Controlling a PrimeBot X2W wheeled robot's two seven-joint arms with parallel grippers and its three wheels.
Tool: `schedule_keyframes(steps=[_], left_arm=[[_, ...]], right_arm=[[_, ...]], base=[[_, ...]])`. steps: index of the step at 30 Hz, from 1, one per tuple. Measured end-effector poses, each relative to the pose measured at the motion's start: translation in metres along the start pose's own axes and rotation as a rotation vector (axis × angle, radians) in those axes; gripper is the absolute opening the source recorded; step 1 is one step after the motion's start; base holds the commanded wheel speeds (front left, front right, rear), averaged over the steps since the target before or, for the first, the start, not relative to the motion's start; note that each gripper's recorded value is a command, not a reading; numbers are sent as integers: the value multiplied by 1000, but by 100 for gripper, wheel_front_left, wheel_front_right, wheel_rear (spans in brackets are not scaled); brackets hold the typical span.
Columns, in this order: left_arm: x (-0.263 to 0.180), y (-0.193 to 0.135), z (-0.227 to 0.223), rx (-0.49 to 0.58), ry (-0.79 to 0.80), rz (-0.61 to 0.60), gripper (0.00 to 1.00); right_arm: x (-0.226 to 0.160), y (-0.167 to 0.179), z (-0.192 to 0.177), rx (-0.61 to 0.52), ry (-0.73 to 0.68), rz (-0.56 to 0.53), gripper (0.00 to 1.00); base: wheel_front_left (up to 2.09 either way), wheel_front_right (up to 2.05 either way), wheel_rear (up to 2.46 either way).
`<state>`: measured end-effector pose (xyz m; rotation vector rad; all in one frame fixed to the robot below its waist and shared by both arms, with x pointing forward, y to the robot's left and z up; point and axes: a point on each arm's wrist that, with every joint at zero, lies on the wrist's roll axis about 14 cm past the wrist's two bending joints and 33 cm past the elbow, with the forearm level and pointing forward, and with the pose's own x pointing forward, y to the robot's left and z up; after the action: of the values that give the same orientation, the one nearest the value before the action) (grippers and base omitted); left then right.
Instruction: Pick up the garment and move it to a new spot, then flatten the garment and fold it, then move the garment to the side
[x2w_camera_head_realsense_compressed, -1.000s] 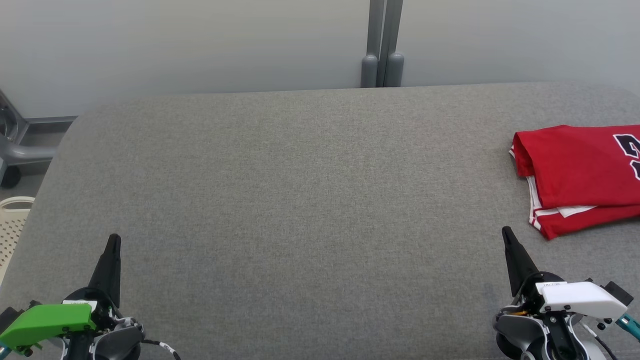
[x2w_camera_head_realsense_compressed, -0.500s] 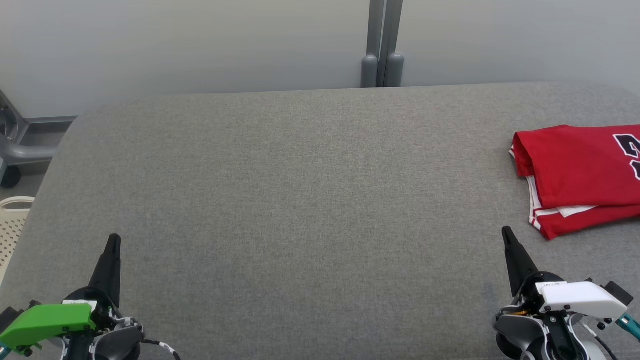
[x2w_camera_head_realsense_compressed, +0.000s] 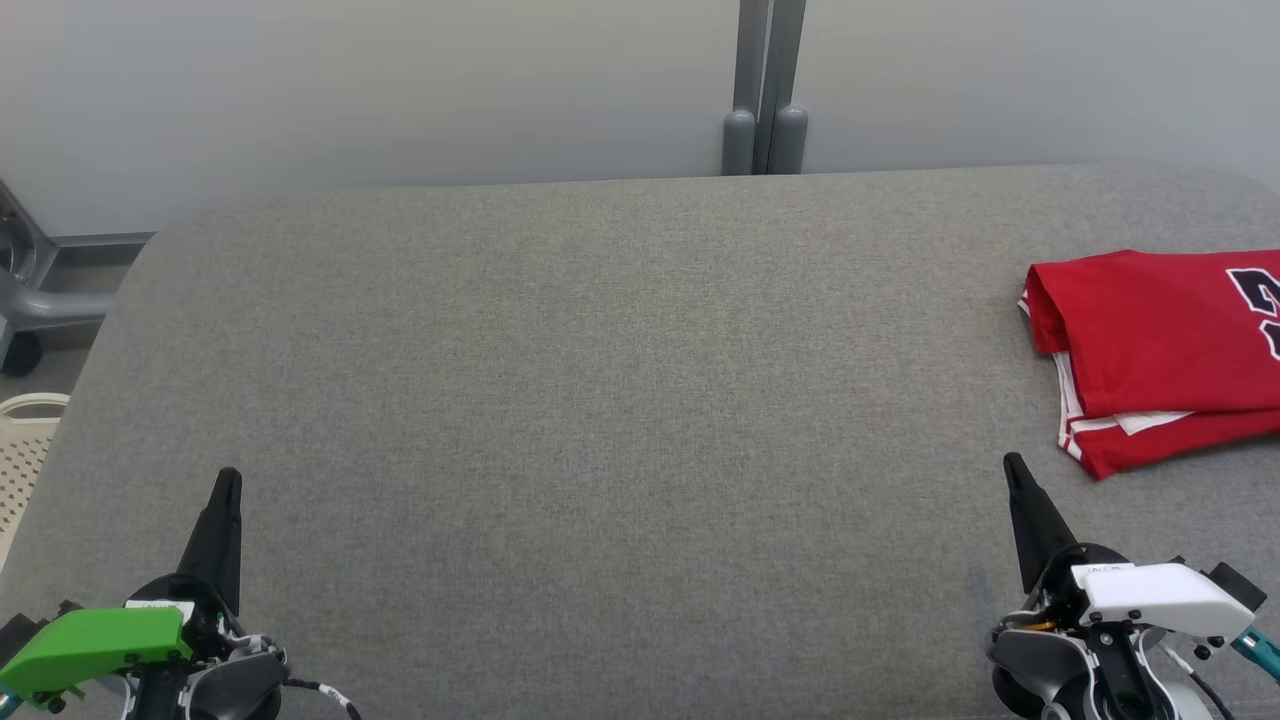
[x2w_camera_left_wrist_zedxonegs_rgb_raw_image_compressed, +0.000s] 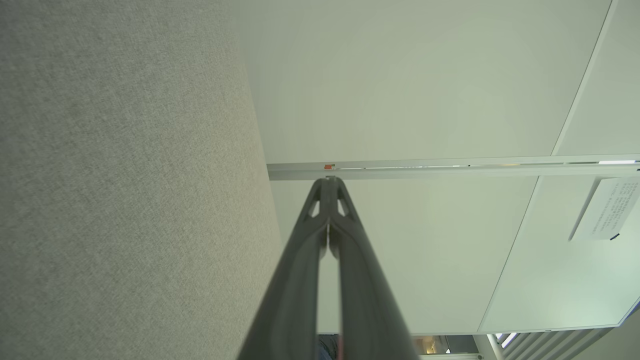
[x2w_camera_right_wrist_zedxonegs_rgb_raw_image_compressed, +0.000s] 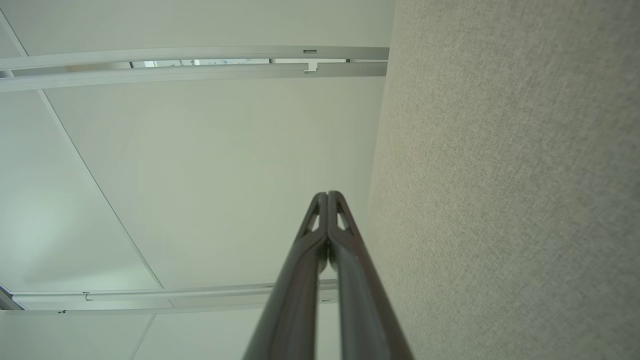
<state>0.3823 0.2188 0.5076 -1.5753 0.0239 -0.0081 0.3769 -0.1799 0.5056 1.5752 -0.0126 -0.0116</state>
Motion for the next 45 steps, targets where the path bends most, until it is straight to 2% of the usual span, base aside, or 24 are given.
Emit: schedule_keyframes(steps=[45], left_arm=[[0, 0, 0, 0, 0, 0, 0]], right_arm=[[0, 0, 0, -2, 0, 0, 0]], base=[[0, 0, 0]])
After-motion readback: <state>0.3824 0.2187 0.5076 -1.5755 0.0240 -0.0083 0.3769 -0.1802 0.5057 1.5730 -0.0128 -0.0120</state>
